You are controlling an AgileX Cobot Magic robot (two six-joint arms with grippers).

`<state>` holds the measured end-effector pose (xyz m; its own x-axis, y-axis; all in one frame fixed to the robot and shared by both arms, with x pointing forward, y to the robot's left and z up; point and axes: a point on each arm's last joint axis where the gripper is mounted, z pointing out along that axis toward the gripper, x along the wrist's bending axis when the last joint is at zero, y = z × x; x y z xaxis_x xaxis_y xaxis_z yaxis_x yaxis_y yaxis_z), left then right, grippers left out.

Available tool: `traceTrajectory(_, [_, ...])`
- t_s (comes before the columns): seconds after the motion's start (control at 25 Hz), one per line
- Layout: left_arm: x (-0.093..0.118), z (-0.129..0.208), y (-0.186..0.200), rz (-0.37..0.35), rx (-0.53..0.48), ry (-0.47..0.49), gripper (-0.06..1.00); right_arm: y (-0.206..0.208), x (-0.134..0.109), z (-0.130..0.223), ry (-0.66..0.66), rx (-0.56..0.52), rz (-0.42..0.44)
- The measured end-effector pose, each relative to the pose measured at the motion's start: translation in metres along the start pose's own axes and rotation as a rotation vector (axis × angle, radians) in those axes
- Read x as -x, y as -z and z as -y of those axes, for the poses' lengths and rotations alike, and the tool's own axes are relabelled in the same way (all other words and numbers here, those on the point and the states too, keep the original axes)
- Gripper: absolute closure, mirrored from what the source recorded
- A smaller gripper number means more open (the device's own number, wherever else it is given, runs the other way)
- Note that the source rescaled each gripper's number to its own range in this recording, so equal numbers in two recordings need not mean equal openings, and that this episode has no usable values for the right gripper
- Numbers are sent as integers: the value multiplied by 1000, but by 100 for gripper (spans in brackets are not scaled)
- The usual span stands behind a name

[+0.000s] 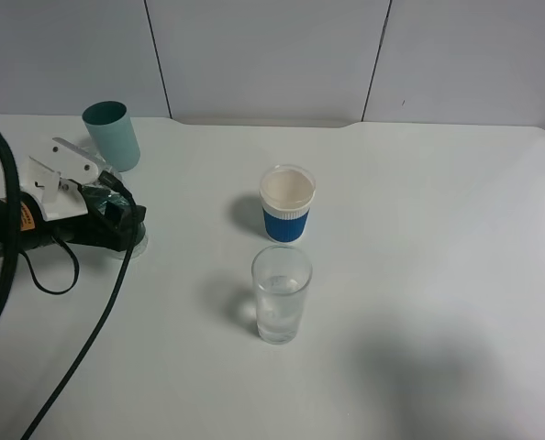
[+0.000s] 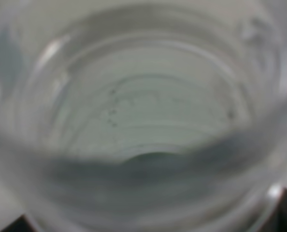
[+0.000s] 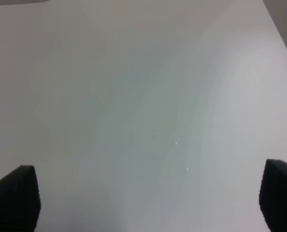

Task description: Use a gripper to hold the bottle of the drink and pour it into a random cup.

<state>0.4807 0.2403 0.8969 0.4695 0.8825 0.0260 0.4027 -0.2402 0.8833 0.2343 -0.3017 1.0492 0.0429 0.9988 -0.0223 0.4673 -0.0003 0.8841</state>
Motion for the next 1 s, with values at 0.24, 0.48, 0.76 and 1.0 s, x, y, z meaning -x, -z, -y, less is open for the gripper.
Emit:
traceTrajectory(0.24, [0,-2,0,2,17,5,38,0,0,0,0,0,0])
traceTrajectory(0.48, [-1,-1,0,-9,9,58,-3,0,0,0,0,0,0])
traceTrajectory(0.76, [2,8,10,-27,-27,120,-5,0,0,0,0,0,0])
traceTrajectory(1.0, [3,11,31,-86,-30,170,-5,0,0,0,0,0,0])
